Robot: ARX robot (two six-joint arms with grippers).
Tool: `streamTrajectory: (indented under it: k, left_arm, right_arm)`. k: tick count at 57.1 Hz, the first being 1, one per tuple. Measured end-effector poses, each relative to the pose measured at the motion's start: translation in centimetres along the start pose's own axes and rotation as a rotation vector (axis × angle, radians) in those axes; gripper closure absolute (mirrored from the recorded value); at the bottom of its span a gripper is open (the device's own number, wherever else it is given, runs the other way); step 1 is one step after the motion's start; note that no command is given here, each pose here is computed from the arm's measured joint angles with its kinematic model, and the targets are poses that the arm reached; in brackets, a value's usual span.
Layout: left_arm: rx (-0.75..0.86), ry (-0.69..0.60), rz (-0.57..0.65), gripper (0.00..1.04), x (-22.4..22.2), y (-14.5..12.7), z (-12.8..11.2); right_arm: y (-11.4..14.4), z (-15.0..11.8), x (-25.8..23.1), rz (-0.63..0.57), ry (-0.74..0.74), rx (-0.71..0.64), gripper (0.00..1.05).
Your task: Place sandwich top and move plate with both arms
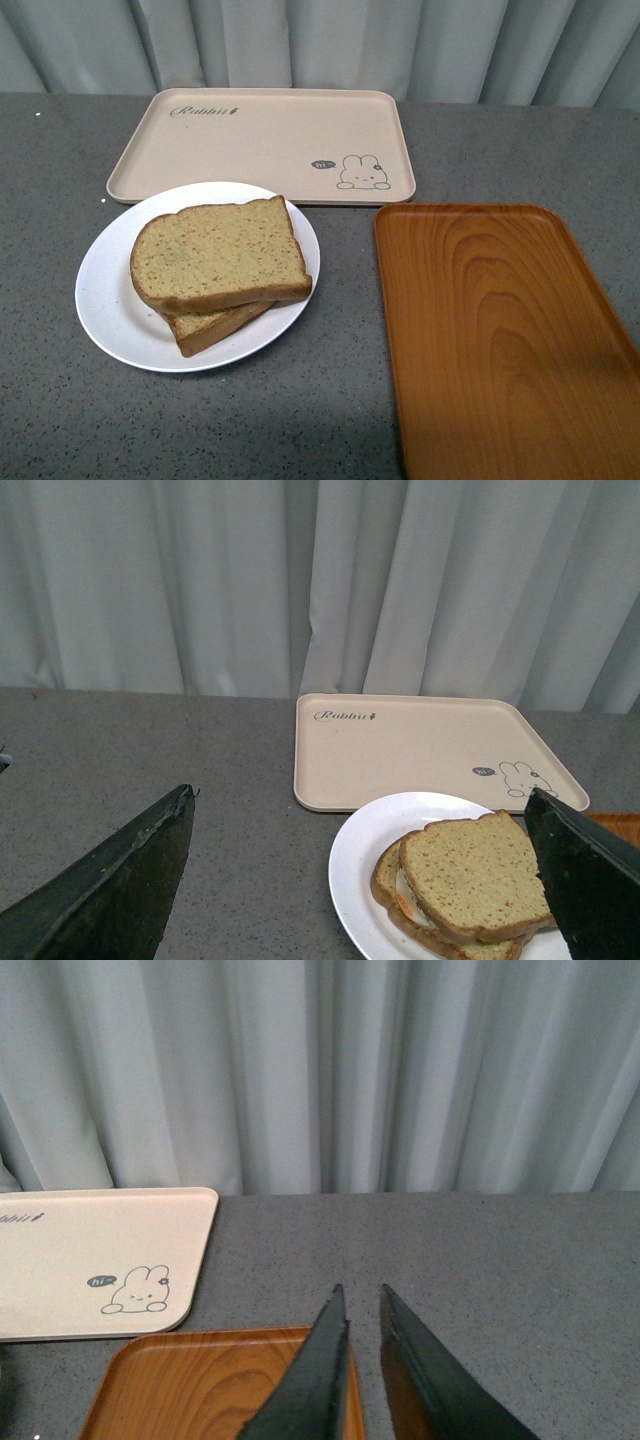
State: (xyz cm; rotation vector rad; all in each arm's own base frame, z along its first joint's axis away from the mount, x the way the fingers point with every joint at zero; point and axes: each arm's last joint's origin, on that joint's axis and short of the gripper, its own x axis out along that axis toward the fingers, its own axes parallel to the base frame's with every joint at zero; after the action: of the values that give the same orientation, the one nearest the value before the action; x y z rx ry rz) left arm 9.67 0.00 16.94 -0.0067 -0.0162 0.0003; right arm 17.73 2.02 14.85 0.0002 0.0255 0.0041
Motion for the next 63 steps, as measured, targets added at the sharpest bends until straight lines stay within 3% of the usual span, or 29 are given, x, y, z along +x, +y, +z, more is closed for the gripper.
streamTrajectory:
  k: [3,23,63]
  left_arm:
    - [0.000,0.000,0.000,0.06,0.0,0.0,0.0]
    - [0.000,0.000,0.000,0.06,0.0,0.0,0.0]
    - [0.000,0.000,0.000,0.06,0.0,0.0,0.0]
  right_arm:
    - [-0.2,0.3,-0.4,0.000,-0.001,-0.001,1.04]
    - [-2.0,1.2,-3.1,-0.007,-0.007,0.001,1.04]
    - [-2.0,1.9,-5.8,-0.003,-0.033,0.000,1.04]
